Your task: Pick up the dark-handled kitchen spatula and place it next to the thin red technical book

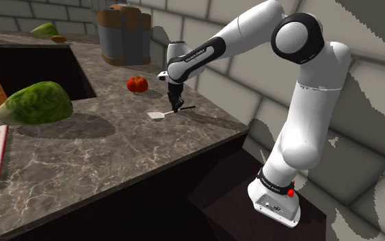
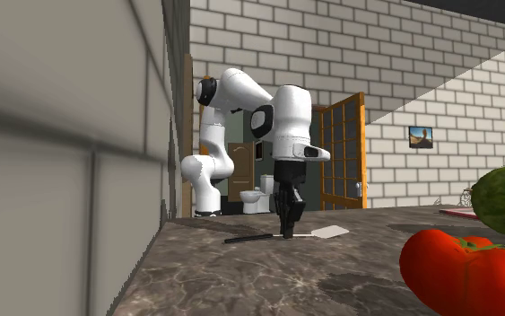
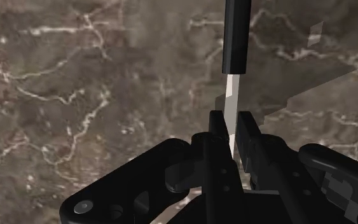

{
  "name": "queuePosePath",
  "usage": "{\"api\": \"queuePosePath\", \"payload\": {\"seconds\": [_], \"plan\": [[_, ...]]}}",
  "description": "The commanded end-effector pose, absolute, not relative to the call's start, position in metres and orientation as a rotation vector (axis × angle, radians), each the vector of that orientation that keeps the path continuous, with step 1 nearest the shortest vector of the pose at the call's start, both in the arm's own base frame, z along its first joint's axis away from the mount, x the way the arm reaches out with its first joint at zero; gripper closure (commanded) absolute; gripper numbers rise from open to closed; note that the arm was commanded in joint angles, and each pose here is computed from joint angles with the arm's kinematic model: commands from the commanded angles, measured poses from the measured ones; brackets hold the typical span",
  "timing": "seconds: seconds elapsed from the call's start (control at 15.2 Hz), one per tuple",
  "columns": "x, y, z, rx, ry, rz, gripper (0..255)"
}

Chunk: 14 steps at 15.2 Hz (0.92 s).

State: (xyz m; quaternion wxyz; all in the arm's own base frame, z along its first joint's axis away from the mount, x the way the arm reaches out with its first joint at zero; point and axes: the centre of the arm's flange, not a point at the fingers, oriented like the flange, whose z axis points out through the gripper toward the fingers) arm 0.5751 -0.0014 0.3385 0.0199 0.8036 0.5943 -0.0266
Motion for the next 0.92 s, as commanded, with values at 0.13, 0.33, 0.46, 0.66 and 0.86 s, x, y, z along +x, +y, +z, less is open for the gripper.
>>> {"api": "queuePosePath", "payload": {"seconds": [0.13, 0.33, 0.46, 0.66, 0.86], "plan": [[0.575, -0.001, 0.339, 2.493, 1.844, -0.083, 255], [0.575, -0.001, 0.338, 2.493, 1.844, -0.082, 255], [0.575, -0.001, 0.349, 2.493, 1.844, -0.082, 255], [0.575, -0.001, 0.365, 2.493, 1.844, -0.082, 255], [0.575, -0.001, 0.381, 2.493, 1.844, -0.082, 255]]}}
